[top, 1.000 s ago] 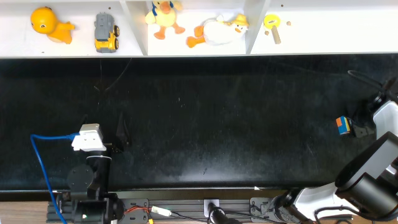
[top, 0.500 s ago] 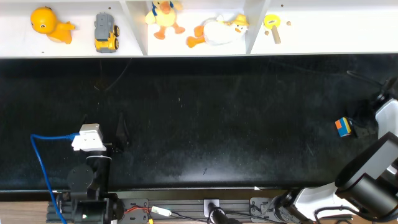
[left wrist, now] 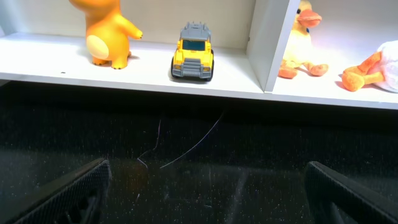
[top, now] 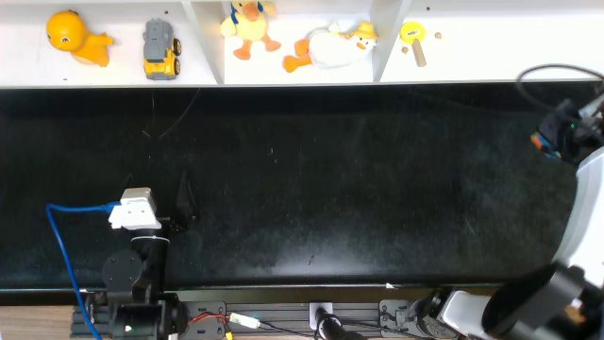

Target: Store Toys

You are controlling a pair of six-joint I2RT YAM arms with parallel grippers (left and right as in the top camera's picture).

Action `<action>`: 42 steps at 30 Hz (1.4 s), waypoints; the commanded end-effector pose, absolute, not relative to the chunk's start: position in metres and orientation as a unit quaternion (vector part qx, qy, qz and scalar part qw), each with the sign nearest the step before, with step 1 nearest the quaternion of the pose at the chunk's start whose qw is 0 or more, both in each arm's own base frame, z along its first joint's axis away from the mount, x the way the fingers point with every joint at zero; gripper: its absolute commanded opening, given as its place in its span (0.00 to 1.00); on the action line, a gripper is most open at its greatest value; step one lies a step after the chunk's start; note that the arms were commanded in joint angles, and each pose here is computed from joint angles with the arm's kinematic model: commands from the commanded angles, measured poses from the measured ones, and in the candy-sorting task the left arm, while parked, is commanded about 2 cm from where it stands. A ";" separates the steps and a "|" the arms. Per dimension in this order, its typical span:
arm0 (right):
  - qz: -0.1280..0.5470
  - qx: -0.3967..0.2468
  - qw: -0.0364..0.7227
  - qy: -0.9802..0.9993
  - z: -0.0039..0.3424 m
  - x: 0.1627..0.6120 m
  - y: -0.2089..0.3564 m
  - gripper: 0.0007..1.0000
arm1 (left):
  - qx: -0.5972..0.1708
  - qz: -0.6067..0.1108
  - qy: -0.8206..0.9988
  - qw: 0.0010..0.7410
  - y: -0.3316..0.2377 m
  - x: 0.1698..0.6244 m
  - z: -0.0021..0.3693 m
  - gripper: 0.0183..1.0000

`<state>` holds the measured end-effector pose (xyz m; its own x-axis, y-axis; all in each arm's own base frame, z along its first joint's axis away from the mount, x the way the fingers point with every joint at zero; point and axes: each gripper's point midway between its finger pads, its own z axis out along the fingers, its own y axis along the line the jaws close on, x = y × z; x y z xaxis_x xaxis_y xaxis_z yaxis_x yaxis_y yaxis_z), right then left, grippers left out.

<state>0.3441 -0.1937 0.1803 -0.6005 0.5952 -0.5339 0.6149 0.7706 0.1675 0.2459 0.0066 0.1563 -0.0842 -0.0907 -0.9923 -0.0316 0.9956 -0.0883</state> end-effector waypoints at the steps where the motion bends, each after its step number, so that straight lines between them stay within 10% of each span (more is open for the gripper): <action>1: -0.020 0.197 0.366 0.909 0.228 0.369 -0.163 0.04 | -0.048 -0.025 0.733 0.678 0.007 0.246 0.156 1.00; 20: -0.041 0.084 0.455 0.885 0.254 0.415 -0.158 0.05 | -0.048 -0.025 0.733 0.678 0.007 0.246 0.156 1.00; 42: -0.063 -0.016 0.543 0.837 0.195 0.480 -0.175 0.05 | -0.048 -0.025 0.733 0.678 0.007 0.246 0.156 1.00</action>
<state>0.4826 -0.1802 0.2085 -0.4178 -0.1068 -0.9022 0.0753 0.9856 -0.1516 0.2459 0.0066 0.1563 -0.0842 -0.0907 -0.9923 -0.0316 0.9956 -0.0883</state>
